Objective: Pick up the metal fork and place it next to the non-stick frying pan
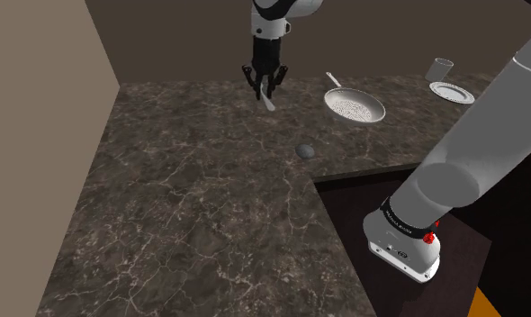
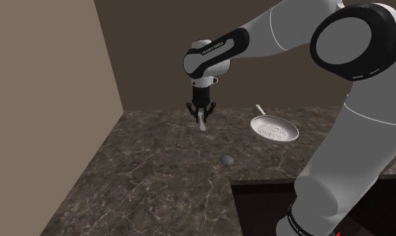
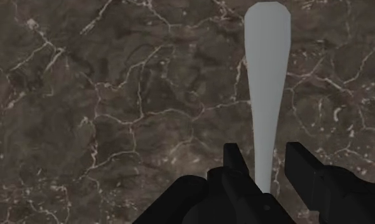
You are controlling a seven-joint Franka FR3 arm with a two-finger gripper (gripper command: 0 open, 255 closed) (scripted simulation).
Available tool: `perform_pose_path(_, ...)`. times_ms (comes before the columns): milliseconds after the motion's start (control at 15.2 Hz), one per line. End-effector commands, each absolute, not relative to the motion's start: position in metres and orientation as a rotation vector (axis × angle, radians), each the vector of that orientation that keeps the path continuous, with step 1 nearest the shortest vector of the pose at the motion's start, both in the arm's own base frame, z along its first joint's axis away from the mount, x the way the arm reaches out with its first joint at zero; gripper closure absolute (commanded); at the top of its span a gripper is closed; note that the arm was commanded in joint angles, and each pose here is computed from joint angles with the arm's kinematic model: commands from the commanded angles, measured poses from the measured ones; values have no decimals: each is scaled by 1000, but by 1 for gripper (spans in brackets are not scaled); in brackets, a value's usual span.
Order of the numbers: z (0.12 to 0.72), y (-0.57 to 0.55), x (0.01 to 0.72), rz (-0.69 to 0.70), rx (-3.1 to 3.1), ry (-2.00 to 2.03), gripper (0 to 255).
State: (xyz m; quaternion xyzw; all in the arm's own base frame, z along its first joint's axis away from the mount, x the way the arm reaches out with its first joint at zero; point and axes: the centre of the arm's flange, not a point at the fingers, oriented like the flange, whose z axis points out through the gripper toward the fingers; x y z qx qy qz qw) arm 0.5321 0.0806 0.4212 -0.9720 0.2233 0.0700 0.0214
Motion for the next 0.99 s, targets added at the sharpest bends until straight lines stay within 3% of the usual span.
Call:
perform_pose_path(0, 424, 54, 523, 216, -3012, 689, 255)
perform_pose_path(924, 424, -120, 459, 216, -3012, 689, 255)
